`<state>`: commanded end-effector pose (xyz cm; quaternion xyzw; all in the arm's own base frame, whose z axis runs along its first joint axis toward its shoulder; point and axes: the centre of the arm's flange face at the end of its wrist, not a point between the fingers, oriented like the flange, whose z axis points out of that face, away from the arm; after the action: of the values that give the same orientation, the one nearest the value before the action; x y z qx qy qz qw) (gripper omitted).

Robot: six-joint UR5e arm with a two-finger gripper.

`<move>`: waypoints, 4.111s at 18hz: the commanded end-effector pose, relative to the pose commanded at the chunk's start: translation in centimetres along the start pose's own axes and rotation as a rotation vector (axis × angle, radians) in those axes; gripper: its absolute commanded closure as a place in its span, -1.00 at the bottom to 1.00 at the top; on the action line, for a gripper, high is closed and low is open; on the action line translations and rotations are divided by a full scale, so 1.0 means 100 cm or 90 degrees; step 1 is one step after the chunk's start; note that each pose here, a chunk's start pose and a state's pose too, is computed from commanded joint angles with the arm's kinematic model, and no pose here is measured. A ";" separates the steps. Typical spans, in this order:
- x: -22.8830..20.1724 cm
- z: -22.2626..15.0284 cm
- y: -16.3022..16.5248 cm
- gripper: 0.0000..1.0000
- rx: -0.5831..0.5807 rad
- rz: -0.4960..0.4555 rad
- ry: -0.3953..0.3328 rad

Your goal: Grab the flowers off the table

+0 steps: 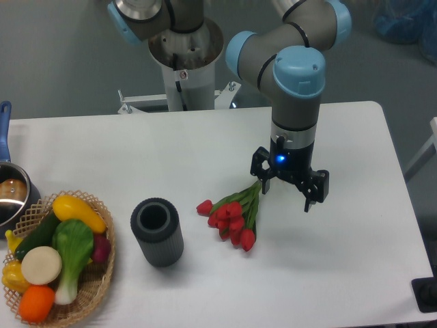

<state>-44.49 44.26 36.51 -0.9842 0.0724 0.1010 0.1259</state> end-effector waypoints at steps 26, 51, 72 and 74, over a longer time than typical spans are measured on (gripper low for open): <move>0.062 0.065 0.078 -1.00 -0.144 0.081 0.058; 0.089 0.136 0.083 -0.03 -0.103 0.056 0.161; 0.006 0.031 0.044 0.70 0.032 0.046 0.030; -0.005 0.008 0.037 0.70 0.064 0.047 0.009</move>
<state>-45.76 40.95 34.99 -0.9740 0.1144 0.0951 0.1709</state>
